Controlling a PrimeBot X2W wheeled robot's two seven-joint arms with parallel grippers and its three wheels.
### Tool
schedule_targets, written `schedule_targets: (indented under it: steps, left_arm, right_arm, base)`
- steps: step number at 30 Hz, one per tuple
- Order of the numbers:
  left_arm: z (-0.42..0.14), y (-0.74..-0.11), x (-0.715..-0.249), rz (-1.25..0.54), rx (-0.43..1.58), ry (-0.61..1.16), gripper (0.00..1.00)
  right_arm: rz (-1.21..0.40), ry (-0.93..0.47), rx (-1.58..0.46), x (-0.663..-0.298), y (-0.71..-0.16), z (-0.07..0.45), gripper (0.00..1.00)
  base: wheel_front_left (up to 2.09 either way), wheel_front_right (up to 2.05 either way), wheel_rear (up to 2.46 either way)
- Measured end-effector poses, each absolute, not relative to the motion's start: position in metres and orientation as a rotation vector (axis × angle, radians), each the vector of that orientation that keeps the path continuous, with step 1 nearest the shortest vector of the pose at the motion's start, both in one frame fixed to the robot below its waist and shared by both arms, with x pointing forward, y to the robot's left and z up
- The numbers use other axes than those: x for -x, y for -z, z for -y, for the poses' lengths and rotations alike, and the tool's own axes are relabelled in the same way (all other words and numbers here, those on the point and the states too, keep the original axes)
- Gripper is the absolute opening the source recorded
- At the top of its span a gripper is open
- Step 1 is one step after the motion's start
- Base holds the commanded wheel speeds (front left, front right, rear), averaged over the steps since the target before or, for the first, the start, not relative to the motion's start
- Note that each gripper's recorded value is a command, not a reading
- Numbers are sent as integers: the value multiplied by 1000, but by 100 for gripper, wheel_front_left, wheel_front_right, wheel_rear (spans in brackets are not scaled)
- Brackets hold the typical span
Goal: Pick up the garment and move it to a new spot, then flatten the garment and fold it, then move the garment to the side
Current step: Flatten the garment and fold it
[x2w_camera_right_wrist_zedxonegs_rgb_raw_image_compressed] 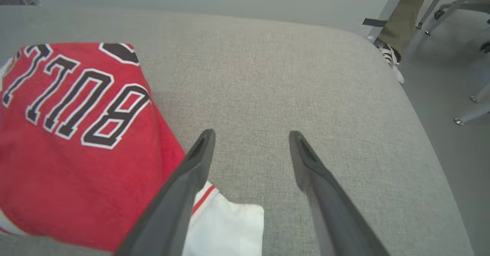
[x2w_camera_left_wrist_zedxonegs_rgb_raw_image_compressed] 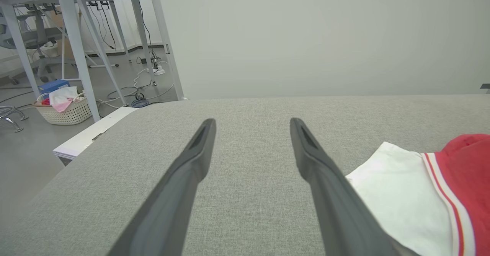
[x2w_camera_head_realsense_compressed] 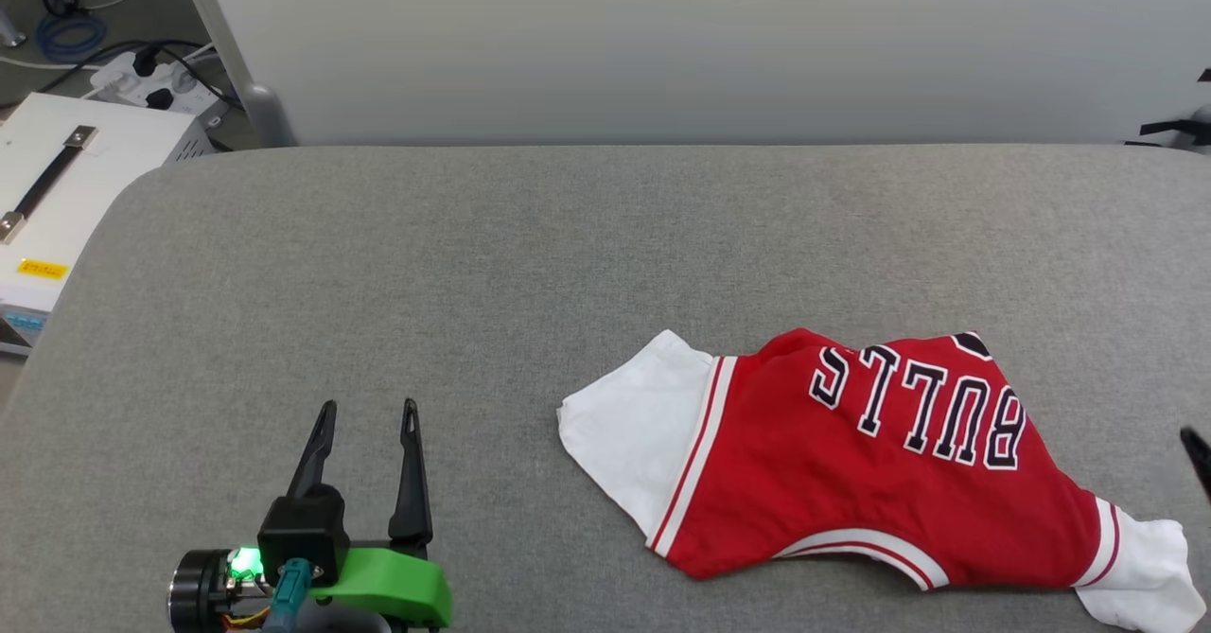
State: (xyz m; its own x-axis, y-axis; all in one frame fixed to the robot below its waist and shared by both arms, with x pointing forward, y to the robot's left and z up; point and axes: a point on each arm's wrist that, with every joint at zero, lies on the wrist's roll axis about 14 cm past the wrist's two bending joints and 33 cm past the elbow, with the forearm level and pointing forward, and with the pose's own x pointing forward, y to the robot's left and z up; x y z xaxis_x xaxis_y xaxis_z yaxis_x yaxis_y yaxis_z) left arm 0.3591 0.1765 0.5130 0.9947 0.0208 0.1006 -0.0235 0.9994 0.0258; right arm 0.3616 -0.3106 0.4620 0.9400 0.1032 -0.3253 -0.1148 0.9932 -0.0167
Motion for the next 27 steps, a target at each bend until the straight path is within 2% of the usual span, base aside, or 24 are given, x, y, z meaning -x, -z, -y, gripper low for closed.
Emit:
schedule_targets:
  steps: [6,11,20,27]
  left_arm:
    - [-174,-523,-358,132,-33,-3,100]
    - [-173,-534,-363,164,-49,37,100]
    - [-167,-594,-411,322,-169,187,100]
    - [-129,-597,-457,150,-183,373,100]
  right_arm:
    - [13,-82,55,-383,-539,299,100]
    - [157,-64,-1,-374,-559,265,100]
    - [263,-69,-28,-364,-576,216,100]
    - [259,-83,-37,-364,-572,202,100]
  base:
    - [0,0,0]
    - [0,0,0]
    - [0,0,0]
    - [0,0,0]
